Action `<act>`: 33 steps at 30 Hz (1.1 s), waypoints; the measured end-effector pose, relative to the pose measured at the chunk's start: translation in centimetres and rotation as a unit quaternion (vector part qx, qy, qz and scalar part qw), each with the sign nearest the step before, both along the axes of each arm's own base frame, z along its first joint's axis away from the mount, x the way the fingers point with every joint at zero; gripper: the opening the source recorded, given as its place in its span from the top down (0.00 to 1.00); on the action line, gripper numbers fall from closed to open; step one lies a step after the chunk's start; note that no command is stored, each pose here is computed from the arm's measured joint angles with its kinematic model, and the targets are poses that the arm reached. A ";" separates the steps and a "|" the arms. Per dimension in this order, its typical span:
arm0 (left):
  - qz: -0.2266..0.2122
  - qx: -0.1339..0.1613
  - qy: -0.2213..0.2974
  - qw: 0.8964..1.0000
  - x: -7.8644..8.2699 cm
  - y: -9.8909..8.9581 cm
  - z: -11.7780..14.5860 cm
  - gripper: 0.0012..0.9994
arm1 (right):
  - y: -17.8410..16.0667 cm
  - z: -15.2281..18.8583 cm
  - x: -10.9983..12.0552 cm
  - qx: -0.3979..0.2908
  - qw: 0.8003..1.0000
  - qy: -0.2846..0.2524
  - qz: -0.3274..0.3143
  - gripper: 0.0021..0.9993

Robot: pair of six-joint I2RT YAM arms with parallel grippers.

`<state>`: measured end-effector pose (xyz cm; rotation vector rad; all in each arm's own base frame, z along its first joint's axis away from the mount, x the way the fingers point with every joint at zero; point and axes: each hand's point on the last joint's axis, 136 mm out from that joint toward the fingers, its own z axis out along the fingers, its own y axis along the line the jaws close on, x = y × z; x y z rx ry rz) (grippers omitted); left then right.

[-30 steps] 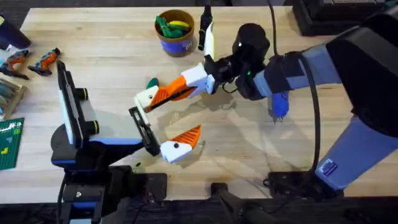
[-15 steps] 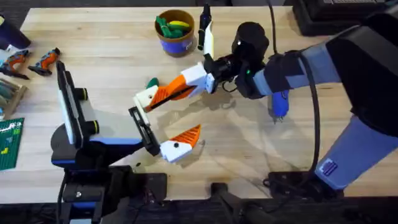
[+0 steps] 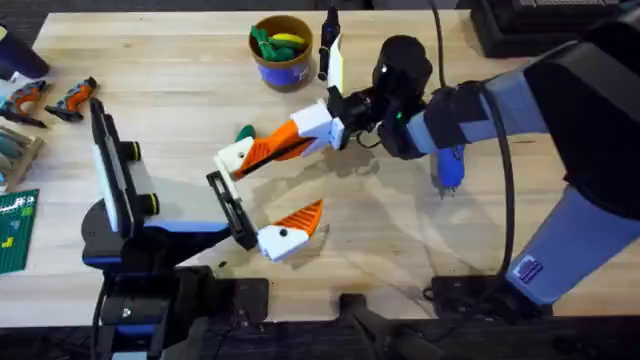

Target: Pick up the gripper from the table and insert it into the empty holder that is missing its gripper. Then pick up a screw, insert it into the mounting hole, and use the screwdriver to tighten it. Finally, clean up the table by picking up the vegetable and placing it into the bucket.

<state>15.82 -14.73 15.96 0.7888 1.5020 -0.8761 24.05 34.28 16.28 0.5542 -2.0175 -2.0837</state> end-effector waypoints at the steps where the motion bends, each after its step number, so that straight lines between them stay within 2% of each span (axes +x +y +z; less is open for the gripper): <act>1: 0.001 0.000 0.000 1.000 0.0 0.0 0.0 0.01 | 0.0 0.0 0.0 0.000 1.000 0.000 -0.002 0.99; 33: 0.002 -0.004 0.007 1.000 0.1 0.1 0.0 0.01 | 0.0 -0.3 -0.1 -0.004 1.000 0.009 -0.028 0.99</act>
